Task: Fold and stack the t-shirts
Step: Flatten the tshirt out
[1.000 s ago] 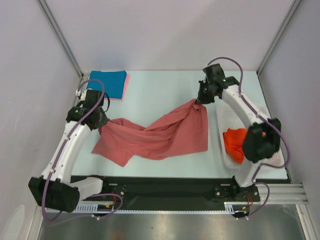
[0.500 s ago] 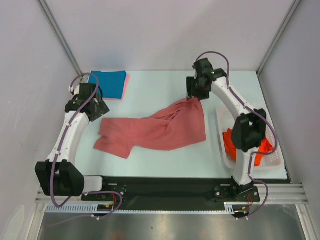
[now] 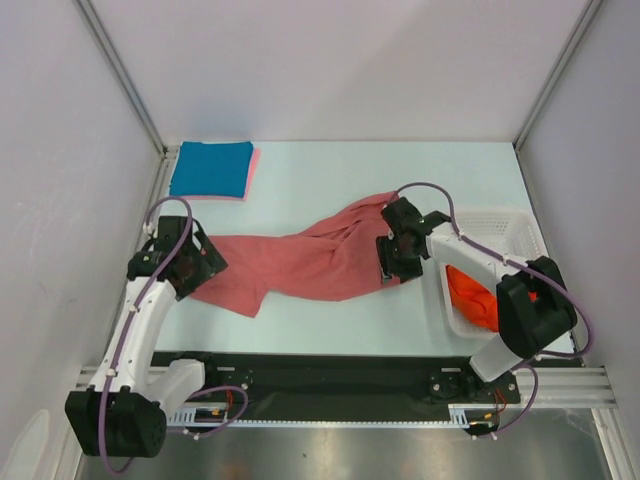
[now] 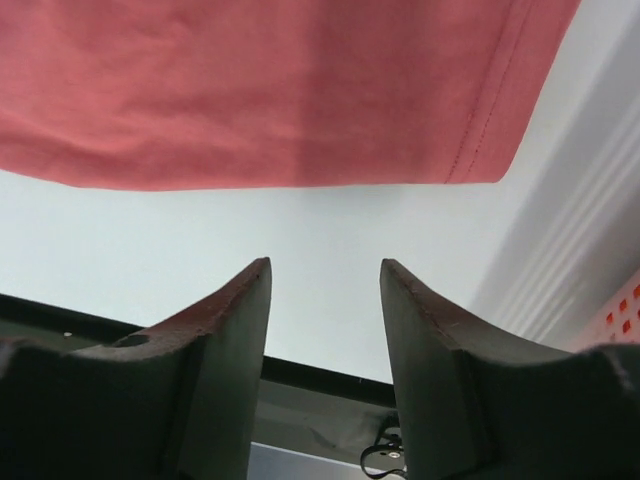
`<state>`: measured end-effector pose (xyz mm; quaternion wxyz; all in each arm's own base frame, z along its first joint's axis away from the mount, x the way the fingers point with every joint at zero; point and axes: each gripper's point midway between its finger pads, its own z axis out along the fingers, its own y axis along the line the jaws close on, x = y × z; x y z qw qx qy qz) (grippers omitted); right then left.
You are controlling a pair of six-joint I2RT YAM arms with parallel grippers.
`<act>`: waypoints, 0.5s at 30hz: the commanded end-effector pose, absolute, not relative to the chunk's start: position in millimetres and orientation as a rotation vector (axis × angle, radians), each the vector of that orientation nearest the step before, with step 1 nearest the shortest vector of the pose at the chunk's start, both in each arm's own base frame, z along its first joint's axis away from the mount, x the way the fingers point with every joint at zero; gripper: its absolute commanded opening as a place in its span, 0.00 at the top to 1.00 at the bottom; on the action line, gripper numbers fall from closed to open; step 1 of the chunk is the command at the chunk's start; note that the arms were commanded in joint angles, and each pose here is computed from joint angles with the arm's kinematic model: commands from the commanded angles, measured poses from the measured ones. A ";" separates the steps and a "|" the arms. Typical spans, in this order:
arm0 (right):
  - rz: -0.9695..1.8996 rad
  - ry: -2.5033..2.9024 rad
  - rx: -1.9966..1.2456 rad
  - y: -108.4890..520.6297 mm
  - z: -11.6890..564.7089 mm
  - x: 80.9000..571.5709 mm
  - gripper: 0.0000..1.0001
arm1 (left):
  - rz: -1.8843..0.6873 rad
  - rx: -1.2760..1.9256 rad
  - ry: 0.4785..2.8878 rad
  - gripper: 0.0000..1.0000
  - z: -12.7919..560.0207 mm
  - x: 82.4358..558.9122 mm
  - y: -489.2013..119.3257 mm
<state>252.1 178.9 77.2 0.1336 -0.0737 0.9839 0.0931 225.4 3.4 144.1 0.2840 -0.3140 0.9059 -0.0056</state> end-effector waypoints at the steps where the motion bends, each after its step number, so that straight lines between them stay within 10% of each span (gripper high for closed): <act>1: 0.263 2.775 -0.183 186.8 69.7 271.8 0.45 | -0.142 -0.885 2.466 0.12 125.8 220.6 -14.6; 10: 0.137 2.812 -0.186 182.1 34.1 286.2 0.47 | -0.083 -0.862 2.514 0.15 120.9 226.6 -10.0; 13: 0.108 2.810 -0.174 180.0 25.5 287.4 0.58 | -0.087 -0.855 2.490 0.16 127.2 230.6 -9.1; 15: 0.095 2.810 -0.179 180.4 25.4 285.4 0.87 | -0.075 -0.854 2.488 0.16 129.5 230.4 -7.4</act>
